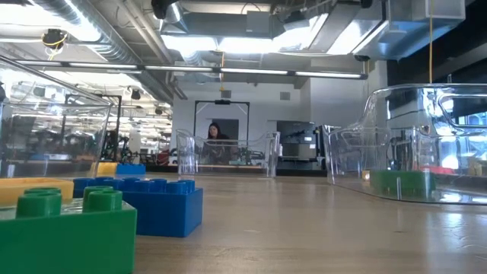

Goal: Sort & place blocks by color
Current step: Put the green block into the bottom right transparent bin

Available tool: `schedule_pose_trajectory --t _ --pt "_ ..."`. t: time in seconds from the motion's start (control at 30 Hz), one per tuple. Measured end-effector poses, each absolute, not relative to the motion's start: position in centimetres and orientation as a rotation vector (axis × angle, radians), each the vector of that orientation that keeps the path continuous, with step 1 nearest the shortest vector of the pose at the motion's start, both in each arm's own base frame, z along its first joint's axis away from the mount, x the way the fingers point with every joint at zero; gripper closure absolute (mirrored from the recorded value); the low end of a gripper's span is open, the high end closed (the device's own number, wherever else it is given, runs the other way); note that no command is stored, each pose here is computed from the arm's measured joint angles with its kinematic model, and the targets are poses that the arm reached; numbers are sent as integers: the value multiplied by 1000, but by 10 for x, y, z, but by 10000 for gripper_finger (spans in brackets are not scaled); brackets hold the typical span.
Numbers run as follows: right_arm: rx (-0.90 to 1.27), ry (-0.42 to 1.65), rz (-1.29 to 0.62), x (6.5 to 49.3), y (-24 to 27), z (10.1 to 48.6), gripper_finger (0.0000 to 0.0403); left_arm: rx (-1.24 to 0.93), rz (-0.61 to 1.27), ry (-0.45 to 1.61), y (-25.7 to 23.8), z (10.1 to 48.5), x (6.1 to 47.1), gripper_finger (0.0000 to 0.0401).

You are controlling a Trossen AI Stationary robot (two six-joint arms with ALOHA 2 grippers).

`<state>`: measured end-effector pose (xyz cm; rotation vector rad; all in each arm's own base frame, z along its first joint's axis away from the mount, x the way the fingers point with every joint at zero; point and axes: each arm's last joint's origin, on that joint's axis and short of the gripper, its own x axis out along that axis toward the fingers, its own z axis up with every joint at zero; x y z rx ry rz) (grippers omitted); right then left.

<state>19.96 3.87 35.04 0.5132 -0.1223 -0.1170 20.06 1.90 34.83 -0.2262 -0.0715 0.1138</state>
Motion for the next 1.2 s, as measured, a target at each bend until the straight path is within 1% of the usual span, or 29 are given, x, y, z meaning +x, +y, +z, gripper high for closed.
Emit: schedule_pose_trajectory --t 0.1,0.17,0.23,0.37,0.5,0.6,0.77,0.9,1.07,1.2 --pt "510 -122 -117 200 39 350 71 -288 113 -67 19 349 200 158" --pt "491 -120 -119 200 39 350 71 -345 105 0 19 352 202 158" --pt "470 -109 -125 200 39 349 71 -367 80 129 15 354 210 158" --pt "459 -111 -181 199 37 348 70 -406 42 477 -7 351 231 158" --pt "434 -115 -227 199 36 348 70 -442 22 766 -46 345 251 158" --pt "405 -109 -230 199 36 348 70 -478 40 900 -83 337 266 158" --pt "372 -99 -231 199 36 347 70 -531 43 992 -147 323 296 158" --pt "342 -73 -235 199 36 345 70 -522 29 1036 -193 309 317 158" --pt "325 -34 -242 199 36 341 70 -443 1 1087 -242 279 336 158" --pt "318 -8 -256 199 36 338 70 -369 28 1105 -266 253 341 158"
